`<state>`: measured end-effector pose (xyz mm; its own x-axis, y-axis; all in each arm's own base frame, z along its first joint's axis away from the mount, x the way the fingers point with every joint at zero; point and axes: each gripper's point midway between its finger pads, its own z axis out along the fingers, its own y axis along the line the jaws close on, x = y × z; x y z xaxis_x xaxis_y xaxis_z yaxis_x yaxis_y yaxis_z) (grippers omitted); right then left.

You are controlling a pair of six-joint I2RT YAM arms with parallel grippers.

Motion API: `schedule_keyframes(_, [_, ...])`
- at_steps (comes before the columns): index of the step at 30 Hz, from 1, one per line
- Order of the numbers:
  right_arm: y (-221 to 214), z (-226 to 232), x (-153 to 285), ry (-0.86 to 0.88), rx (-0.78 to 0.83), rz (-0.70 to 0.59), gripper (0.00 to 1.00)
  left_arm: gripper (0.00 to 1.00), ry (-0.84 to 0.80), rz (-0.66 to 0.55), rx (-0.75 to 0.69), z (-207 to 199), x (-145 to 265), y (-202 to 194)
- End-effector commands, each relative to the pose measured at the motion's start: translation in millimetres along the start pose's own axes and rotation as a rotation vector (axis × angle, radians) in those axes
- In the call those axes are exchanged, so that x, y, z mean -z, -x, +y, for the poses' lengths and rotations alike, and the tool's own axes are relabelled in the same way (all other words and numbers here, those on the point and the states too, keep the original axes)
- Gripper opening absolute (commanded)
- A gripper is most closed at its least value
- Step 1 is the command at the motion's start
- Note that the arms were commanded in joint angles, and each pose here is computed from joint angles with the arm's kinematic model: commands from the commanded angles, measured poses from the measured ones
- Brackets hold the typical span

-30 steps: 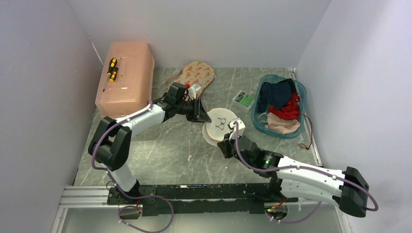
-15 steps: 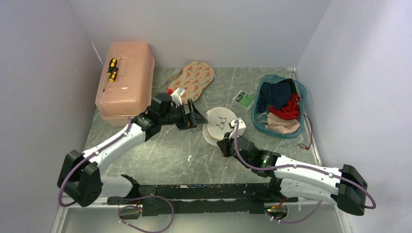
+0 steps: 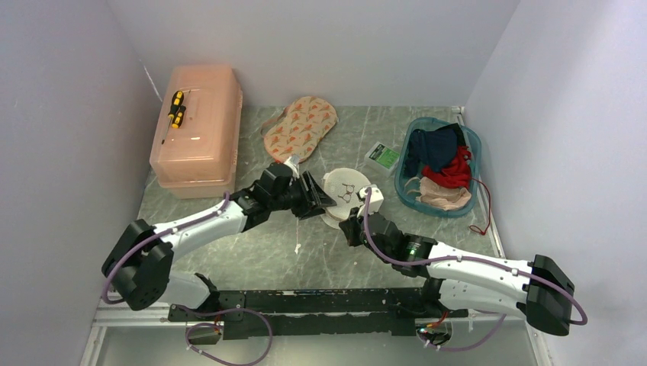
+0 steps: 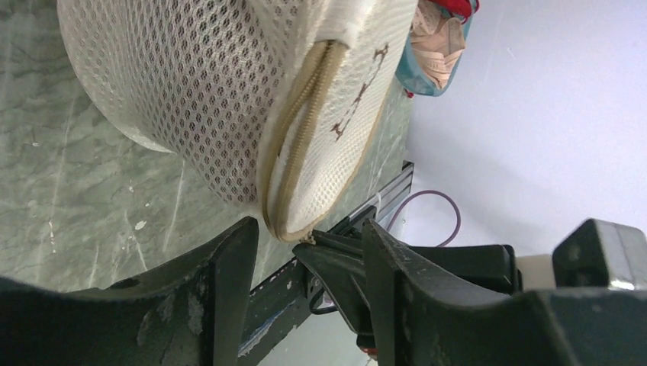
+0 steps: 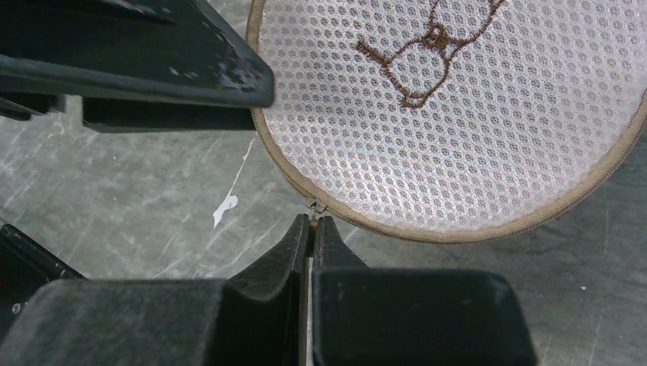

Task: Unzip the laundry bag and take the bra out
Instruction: Unzip the laundry bag at the center of the board.

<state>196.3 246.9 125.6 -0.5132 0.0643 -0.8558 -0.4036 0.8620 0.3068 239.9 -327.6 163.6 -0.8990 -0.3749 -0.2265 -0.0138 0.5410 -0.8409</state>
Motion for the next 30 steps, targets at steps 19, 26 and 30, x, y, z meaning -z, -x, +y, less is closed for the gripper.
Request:
schedule_keyframes(19, [20.9, 5.8, 5.5, 0.007, -0.045, -0.061, 0.0, 0.03, -0.05, -0.016, -0.015, -18.8, -16.0, 2.0])
schedule_keyframes(26, [7.7, -20.7, 16.9, -0.08, -0.043, -0.035, 0.0, 0.03, -0.054, -0.039, -0.045, -19.3, -7.7, 7.1])
schedule_keyframes(30, [0.6, -38.9, 22.9, -0.143, -0.05, -0.023, 0.0, 0.03, -0.073, -0.031, -0.07, -24.4, -1.4, 11.0])
